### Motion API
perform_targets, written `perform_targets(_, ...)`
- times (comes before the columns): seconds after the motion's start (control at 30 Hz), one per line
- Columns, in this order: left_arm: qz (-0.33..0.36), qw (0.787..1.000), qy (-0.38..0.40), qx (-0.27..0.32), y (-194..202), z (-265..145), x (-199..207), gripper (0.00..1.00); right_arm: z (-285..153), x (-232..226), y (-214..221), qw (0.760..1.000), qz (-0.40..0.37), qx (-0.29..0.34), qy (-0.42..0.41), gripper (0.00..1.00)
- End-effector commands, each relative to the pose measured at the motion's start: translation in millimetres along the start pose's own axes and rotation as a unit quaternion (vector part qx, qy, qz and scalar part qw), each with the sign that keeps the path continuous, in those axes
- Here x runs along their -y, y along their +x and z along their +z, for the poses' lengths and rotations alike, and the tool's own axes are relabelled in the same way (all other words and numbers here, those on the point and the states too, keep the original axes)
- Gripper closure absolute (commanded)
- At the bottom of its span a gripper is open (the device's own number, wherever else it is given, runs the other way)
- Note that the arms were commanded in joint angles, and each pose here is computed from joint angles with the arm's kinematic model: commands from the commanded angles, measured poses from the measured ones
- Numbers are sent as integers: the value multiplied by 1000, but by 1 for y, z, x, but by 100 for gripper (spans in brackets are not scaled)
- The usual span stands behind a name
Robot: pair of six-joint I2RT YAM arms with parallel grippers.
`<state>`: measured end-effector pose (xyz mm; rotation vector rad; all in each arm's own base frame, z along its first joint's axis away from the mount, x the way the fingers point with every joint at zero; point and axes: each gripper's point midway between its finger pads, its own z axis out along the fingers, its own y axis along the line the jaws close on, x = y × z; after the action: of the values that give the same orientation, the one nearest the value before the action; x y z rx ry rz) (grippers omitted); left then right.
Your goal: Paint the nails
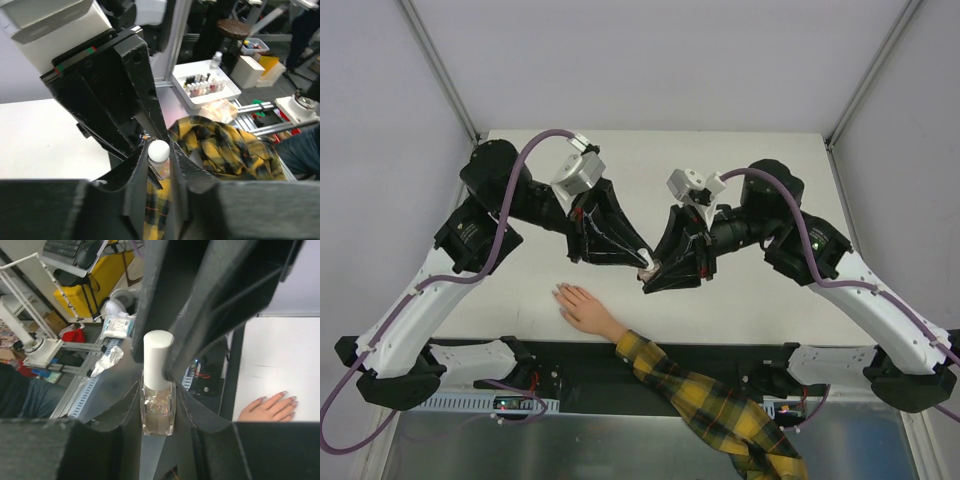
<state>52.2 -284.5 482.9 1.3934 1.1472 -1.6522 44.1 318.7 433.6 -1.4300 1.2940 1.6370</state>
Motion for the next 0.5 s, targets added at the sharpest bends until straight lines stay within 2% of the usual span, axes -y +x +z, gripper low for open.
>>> perform_targets(0.0, 26, 998, -52, 26, -16, -6, -4, 64, -17, -9, -36, 997, -66, 49, 8, 100)
perform_targets(0.03, 22, 995, -85, 38, -21, -10, -12, 55, -20, -3, -37, 996, -72, 46, 35, 100)
perform_targets(0.07, 27, 989, -130, 58, -28, -16, -19, 40, -24, 15, -38, 991, -91, 43, 88, 100)
perform_targets(0.1, 26, 984, -161, 71, -33, -20, -26, 34, -28, 24, -32, 990, -75, 30, 119, 100)
perform_targets(0.17, 21, 973, -208, 98, -42, -30, -31, 29, -39, 42, -35, 977, -93, 31, 187, 100)
perform_targets(0.2, 15, 958, -259, 120, -49, -39, -45, 25, -42, 49, -35, 973, -94, 32, 208, 100)
perform_targets(0.3, -2, 934, -319, 158, -60, -54, -57, 20, -51, 68, -37, 956, -109, 21, 273, 100)
perform_targets(0.33, -16, 929, -331, 164, -60, -56, -62, 20, -55, 78, -40, 943, -109, 22, 315, 100)
perform_targets(0.47, -61, 907, -378, 176, -59, -65, -81, 20, -64, 94, -47, 910, -144, 17, 389, 100)
